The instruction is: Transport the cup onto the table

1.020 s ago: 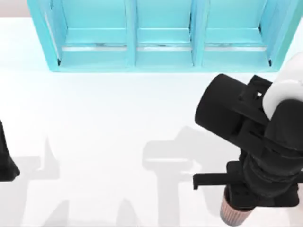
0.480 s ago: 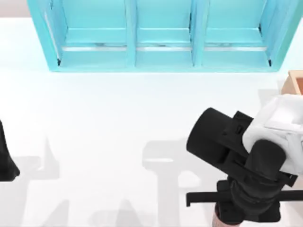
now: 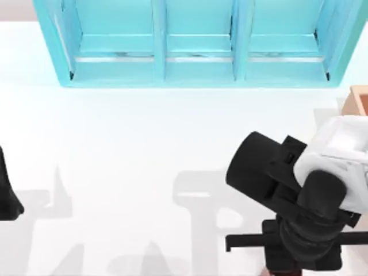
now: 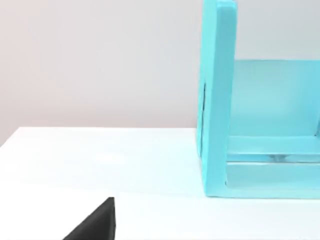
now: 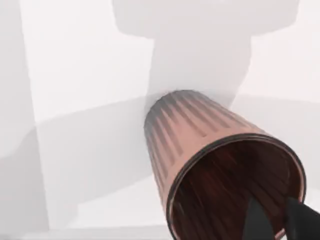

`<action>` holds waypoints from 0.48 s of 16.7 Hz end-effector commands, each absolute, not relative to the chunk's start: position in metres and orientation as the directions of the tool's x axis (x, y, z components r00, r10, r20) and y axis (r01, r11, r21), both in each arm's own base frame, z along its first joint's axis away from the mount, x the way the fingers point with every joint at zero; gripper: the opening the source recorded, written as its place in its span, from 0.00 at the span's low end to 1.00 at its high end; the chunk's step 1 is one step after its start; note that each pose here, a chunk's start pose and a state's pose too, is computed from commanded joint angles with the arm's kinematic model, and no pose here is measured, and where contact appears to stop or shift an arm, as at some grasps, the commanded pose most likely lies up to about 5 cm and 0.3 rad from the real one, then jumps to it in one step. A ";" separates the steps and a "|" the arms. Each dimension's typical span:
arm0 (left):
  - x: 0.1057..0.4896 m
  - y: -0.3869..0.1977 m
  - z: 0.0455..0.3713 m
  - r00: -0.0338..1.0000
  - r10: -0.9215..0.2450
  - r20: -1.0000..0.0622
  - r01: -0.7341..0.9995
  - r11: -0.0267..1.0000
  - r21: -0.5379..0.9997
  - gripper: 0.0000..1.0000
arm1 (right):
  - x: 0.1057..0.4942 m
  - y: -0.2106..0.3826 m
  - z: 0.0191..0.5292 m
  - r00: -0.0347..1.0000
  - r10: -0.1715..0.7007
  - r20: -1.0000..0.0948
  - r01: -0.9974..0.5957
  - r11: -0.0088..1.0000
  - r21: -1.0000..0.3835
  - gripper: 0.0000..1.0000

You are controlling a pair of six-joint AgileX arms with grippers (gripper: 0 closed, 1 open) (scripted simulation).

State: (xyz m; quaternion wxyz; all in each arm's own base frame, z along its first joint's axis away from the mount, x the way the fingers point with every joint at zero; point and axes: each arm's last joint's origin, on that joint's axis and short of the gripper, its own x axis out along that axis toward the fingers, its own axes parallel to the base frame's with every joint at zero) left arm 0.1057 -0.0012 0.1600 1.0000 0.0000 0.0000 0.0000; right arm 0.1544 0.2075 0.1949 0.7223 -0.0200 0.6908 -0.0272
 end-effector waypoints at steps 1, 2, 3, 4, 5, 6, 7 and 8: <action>0.106 -0.001 0.160 1.000 0.000 0.000 0.000 1.000 0.000 1.00 | 0.154 0.208 0.195 0.044 -0.067 -0.997 0.012 0.998 -0.066 0.45; 0.106 -0.001 0.160 1.000 0.000 0.000 0.000 1.000 0.000 1.00 | 0.154 0.208 0.195 0.044 -0.067 -0.997 0.012 0.998 -0.066 0.53; 0.106 -0.001 0.160 1.000 0.000 0.000 0.000 1.000 0.000 1.00 | 0.154 0.208 0.195 0.044 -0.067 -0.997 0.012 0.998 -0.066 0.60; 0.106 -0.001 0.160 1.000 0.000 0.000 0.000 1.000 0.000 1.00 | 0.154 0.208 0.195 0.044 -0.067 -0.997 0.012 0.998 -0.066 0.68; 0.106 -0.001 0.160 1.000 0.000 0.000 0.000 1.000 0.000 1.00 | 0.154 0.208 0.195 0.044 -0.067 -0.997 0.012 0.998 -0.066 0.75; 0.106 -0.001 0.160 1.000 0.000 0.000 0.000 1.000 0.000 1.00 | 0.154 0.208 0.195 0.044 -0.067 -0.997 0.012 0.998 -0.066 0.83; 0.106 -0.001 0.160 1.000 0.000 0.000 0.000 1.000 0.000 1.00 | 0.154 0.208 0.195 0.044 -0.067 -0.997 0.012 0.998 -0.066 0.90; 0.106 -0.001 0.160 1.000 0.000 0.000 0.000 1.000 0.000 1.00 | 0.154 0.208 0.195 0.044 -0.067 -0.997 0.012 0.998 -0.066 0.98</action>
